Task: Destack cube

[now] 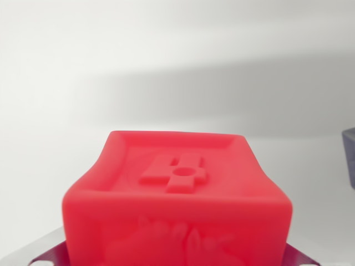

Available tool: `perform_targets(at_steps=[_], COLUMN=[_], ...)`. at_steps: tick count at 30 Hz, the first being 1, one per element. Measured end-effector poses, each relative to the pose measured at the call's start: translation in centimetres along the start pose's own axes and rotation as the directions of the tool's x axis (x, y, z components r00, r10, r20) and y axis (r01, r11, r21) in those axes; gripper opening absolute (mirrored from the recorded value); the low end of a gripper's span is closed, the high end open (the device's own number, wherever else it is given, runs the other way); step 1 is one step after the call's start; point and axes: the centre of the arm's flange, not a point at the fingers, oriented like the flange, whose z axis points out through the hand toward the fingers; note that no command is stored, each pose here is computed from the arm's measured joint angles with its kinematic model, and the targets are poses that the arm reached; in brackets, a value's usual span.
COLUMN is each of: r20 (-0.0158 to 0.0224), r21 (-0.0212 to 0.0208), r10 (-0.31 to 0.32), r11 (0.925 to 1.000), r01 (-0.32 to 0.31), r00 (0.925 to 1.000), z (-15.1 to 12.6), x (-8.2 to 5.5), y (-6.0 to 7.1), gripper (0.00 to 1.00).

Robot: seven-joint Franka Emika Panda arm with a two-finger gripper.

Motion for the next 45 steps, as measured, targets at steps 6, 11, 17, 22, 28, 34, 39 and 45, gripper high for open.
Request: perform_targets(at_steps=[6, 11, 17, 22, 28, 34, 39, 45], r20=[-0.0004, -0.0011, -0.0016, -0.0019, -0.0025, -0.0034, -0.0039, -0.0045], r21=[-0.0004, 0.0002, 0.0002, 0.0001, 0.0010, 0.0021, 0.0029, 0.0047], r10=[0.025, 0.045, 0.069, 0.089, 0.112, 0.137, 0.156, 0.177], r11=[0.9997, 0.9990, 0.9976, 0.9960, 0.9937, 0.9905, 0.9878, 0.9842], r01=[-0.025, -0.045, -0.069, -0.089, -0.112, -0.137, -0.156, -0.177], r00=[0.9997, 0.9990, 0.9976, 0.9960, 0.9937, 0.9905, 0.9878, 0.9842], z=[0.2, 0.2, 0.4, 0.5, 0.6, 0.8, 0.9, 1.0], x=[-0.7, -1.3, -2.0, -2.6, -3.3, -4.0, -4.5, -5.1], y=[-0.9, -1.7, -2.6, -3.3, -4.2, -5.2, -5.9, -6.7], gripper=[0.00, 0.00, 0.00, 0.00, 0.00, 0.00, 0.00, 0.00])
